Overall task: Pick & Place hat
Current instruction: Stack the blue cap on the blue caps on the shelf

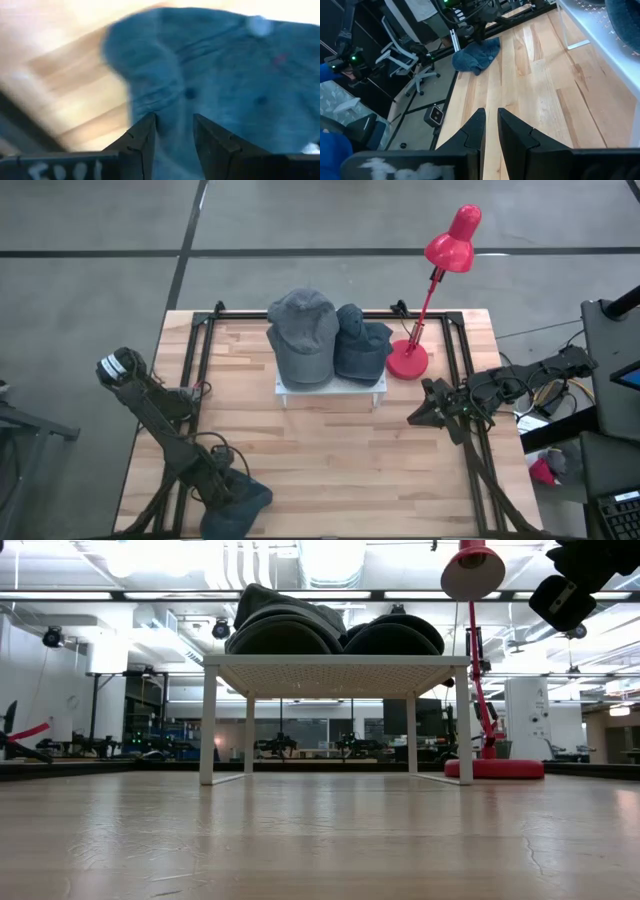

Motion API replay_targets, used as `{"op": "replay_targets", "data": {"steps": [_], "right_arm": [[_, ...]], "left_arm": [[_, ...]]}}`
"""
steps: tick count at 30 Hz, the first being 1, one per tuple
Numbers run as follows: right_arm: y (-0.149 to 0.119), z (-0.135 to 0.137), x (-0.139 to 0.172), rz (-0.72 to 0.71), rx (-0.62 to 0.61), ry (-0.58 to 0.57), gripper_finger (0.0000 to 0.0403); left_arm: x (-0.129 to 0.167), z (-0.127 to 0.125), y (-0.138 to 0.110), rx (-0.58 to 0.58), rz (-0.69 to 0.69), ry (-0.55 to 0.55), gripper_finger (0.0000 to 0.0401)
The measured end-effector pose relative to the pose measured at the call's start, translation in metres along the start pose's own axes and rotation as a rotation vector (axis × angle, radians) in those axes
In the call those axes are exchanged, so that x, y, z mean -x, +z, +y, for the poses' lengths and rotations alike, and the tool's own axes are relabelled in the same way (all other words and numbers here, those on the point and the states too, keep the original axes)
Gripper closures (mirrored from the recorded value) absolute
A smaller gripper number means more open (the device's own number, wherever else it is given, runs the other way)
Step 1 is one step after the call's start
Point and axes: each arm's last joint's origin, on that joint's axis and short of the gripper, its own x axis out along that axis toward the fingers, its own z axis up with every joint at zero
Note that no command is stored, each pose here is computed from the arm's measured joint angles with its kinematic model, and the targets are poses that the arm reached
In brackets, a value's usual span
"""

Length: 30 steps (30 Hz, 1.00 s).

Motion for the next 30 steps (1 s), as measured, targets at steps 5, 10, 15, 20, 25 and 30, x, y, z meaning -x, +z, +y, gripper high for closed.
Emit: {"op": "replay_targets", "data": {"steps": [5, 10, 15, 20, 25, 30], "right_arm": [[0.0, 0.0, 0.0, 0.0, 0.0, 0.0, 0.0355], [0.0, 0.0, 0.0, -0.002, 0.0, -0.003, 0.0355], [0.0, -0.001, 0.0, -0.016, 0.001, -0.024, 0.0355], [0.001, -0.001, 0.0, -0.018, 0.001, -0.026, 0.0355], [0.001, -0.001, 0.0, -0.019, 0.001, -0.028, 0.0355], [0.001, -0.001, 0.0, -0.02, 0.0, -0.028, 0.0355]], "left_arm": [[-0.008, 0.002, 0.002, 0.0, 0.007, -0.028, 0.0279], [-0.015, 0.009, 0.007, 0.009, 0.013, -0.001, 0.0279], [-0.026, 0.013, 0.011, 0.008, 0.034, -0.035, 0.0279], [-0.034, 0.016, 0.015, 0.041, 0.051, -0.068, 0.0307], [-0.032, 0.012, 0.013, 0.026, 0.019, -0.124, 0.0387], [-0.026, 0.003, 0.011, 0.036, -0.043, -0.201, 0.0394]]}}
